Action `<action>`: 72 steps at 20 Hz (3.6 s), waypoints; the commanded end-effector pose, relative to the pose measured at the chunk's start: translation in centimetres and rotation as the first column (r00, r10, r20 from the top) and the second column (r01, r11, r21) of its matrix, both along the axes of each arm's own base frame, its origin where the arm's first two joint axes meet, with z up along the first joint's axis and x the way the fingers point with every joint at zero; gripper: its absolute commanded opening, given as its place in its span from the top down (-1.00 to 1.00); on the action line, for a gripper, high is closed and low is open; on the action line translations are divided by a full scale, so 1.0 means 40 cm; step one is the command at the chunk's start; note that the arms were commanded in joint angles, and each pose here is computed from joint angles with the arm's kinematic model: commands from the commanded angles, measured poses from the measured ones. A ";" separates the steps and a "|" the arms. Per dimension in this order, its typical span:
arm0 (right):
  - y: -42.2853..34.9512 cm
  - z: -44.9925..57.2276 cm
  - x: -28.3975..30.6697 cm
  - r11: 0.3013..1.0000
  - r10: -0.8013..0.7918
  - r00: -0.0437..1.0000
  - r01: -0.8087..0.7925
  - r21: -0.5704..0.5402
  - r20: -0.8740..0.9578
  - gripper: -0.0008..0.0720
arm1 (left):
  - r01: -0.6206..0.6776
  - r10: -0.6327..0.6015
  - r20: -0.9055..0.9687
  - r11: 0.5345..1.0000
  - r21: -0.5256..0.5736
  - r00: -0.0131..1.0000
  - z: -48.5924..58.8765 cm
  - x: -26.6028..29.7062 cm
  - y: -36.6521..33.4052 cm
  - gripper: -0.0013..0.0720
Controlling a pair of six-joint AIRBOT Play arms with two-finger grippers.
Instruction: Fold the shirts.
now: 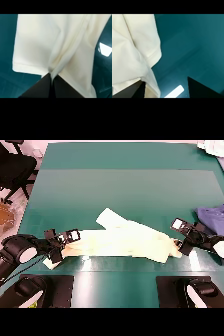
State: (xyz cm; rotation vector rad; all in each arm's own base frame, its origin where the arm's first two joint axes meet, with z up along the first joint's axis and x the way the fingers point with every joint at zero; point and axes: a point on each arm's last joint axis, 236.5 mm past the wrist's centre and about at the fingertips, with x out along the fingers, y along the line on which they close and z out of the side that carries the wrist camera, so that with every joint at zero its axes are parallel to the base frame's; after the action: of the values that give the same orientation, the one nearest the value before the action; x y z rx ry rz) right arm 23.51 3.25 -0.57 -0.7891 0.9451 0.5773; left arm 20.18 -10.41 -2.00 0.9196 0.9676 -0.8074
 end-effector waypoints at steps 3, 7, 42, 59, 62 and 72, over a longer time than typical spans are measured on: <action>0.025 -0.055 -0.046 0.999 0.002 0.997 0.002 0.047 -0.082 -0.64 | 0.001 -0.001 0.003 1.000 -0.001 1.000 0.002 0.001 -0.001 0.90; 0.033 -0.048 -0.035 0.998 -0.001 0.998 0.005 0.065 -0.062 -0.09 | 0.001 -0.001 0.003 1.000 -0.002 1.000 0.002 0.001 -0.001 0.90; 0.033 1.265 -0.303 0.831 -0.467 0.335 -0.148 0.536 0.818 0.92 | 0.213 0.259 0.689 0.827 -0.520 0.677 1.203 -0.115 0.033 0.92; 0.142 0.642 0.373 0.762 -0.318 0.947 0.220 0.610 0.055 0.92 | -0.131 0.241 0.549 0.964 -0.233 0.800 0.642 0.428 -0.063 0.91; 0.133 0.491 0.484 0.759 -0.335 0.940 0.306 0.575 -0.058 0.92 | -0.218 0.309 0.523 0.948 -0.230 0.794 0.550 0.533 -0.022 0.91; 0.043 0.139 0.738 0.685 -0.478 0.862 0.486 0.543 -0.169 0.92 | -0.182 0.283 0.539 0.955 -0.234 0.794 0.333 0.769 -0.065 0.90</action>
State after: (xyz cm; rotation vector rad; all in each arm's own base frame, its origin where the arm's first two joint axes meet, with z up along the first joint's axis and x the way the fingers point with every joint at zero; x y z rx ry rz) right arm 50.36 6.47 8.23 0.0035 0.8850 0.4176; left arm 48.52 -11.89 13.67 0.7987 0.4953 -0.3358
